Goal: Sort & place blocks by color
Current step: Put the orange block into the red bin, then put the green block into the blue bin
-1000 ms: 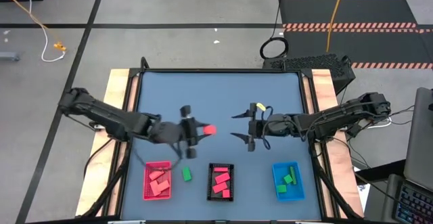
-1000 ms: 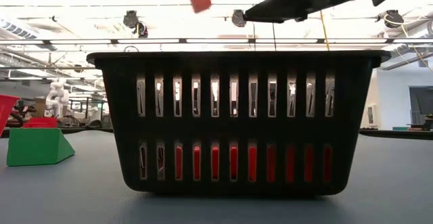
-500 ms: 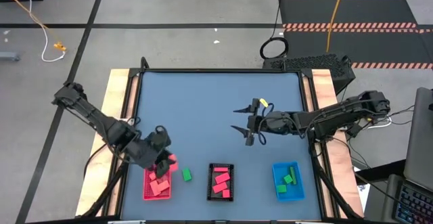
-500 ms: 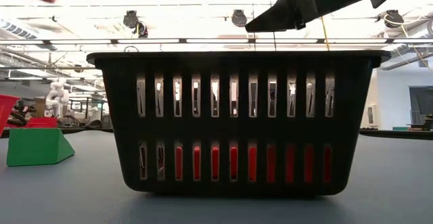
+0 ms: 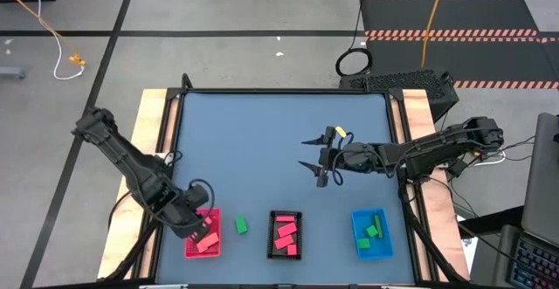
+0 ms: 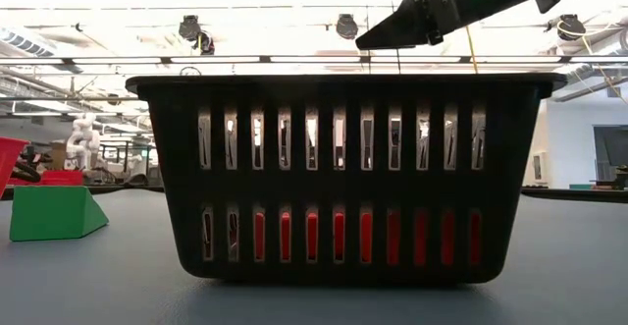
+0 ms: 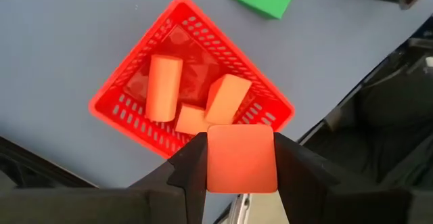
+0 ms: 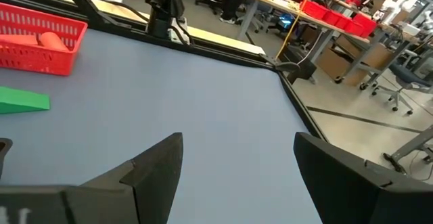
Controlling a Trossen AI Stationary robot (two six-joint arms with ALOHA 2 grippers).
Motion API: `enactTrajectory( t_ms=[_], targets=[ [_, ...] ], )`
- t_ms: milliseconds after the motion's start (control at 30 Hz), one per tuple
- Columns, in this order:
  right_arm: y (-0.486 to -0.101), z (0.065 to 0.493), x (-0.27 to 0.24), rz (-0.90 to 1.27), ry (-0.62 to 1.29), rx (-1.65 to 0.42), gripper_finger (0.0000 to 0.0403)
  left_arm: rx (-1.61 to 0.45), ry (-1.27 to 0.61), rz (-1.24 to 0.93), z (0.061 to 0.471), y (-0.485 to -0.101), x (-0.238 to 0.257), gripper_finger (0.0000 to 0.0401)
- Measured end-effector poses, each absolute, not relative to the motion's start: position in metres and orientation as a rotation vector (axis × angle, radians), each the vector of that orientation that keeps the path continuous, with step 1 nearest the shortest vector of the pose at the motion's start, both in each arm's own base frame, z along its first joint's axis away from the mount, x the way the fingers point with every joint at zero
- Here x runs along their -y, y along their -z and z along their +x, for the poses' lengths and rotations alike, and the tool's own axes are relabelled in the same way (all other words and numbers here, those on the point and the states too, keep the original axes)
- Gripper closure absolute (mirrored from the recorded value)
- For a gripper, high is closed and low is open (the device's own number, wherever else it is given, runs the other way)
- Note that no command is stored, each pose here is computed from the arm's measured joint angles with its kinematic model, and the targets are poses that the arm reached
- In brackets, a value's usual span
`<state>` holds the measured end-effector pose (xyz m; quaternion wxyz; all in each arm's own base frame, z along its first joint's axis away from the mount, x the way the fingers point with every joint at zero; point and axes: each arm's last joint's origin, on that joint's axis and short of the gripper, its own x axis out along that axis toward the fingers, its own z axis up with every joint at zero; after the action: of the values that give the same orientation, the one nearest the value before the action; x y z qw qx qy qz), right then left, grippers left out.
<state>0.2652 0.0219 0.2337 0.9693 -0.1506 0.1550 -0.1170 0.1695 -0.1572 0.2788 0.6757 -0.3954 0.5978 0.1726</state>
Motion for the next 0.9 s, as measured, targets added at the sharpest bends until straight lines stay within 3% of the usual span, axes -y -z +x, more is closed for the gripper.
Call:
enactTrajectory(
  t_ms=[233, 633, 800, 900],
  targets=[
    [-0.233, 0.265, -0.022, -0.293, 0.234, -0.314, 0.0129, -1.412, -0.375, -0.846, 0.176, -0.270, 0.161, 0.0240],
    [-0.233, 0.265, -0.022, -0.295, 0.234, -0.318, 0.0129, -1.378, -0.399, -0.843, 0.183, -0.269, 0.153, 0.0114],
    [-0.233, 0.265, -0.022, -0.298, 0.234, -0.319, 0.0129, -1.228, -0.366, -0.825, 0.207, -0.272, 0.135, 0.0102],
    [-0.233, 0.265, -0.022, -0.301, 0.233, -0.319, 0.0129, -1.134, -0.279, -0.670, 0.223, -0.270, 0.130, 0.0108]
  ],
)
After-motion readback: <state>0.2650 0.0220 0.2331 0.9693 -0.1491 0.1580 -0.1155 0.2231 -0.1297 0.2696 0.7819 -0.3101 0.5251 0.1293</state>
